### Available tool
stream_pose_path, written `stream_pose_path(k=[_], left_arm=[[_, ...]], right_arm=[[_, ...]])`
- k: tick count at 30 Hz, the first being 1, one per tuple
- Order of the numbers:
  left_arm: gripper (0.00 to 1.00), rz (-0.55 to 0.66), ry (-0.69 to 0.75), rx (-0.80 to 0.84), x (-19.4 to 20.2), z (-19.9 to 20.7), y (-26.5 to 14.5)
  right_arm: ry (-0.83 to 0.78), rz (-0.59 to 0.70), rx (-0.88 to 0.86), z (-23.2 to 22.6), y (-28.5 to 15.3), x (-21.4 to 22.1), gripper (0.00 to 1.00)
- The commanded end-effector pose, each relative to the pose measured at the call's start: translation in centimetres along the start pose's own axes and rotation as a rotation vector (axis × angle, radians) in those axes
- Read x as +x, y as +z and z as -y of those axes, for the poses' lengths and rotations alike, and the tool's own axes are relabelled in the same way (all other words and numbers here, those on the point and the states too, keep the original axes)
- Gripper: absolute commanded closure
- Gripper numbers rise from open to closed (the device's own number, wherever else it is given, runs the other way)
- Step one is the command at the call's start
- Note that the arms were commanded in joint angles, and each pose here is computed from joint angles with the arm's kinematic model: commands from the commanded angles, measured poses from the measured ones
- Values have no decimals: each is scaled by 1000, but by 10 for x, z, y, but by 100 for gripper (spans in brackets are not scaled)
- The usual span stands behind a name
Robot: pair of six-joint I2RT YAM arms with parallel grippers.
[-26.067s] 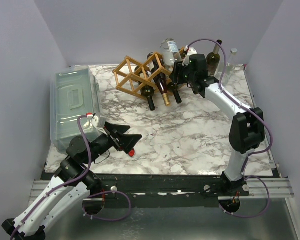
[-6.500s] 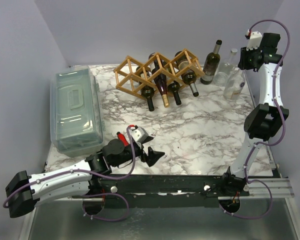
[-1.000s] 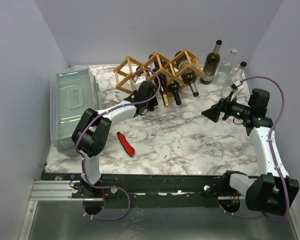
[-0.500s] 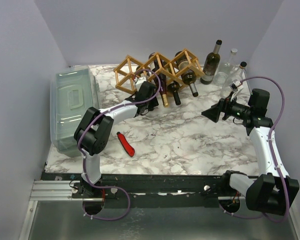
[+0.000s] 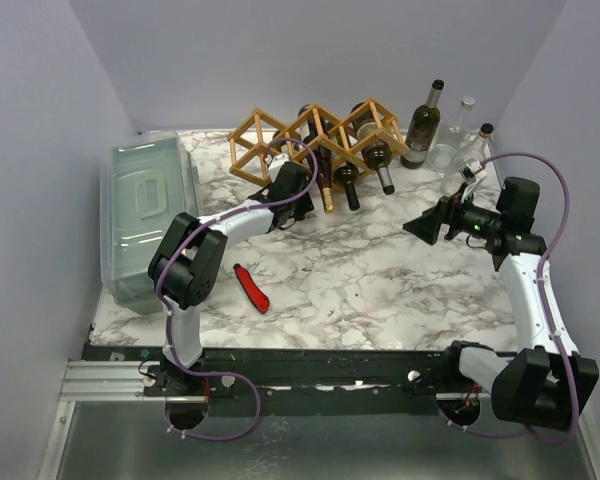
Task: Take the wine bottle off the wine rack
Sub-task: Pick up the wine bottle from the wine rack.
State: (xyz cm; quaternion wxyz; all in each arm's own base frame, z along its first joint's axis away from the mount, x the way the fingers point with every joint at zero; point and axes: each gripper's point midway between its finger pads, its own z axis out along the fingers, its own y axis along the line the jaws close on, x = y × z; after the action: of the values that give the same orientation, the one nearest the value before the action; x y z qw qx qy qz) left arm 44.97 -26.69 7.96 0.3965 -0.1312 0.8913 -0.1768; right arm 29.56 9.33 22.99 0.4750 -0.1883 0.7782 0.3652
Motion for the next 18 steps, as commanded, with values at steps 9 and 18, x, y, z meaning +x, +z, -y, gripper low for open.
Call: stream_pose_path(k=[9,18], left_arm=[[75,-18,-8,33,0,5,4],[100,14,71,40,-8,7,-7]], right_arm=[[-25,1,6,-2,-1,-8,5],[-23,-2,4,-2,-1,-8,5]])
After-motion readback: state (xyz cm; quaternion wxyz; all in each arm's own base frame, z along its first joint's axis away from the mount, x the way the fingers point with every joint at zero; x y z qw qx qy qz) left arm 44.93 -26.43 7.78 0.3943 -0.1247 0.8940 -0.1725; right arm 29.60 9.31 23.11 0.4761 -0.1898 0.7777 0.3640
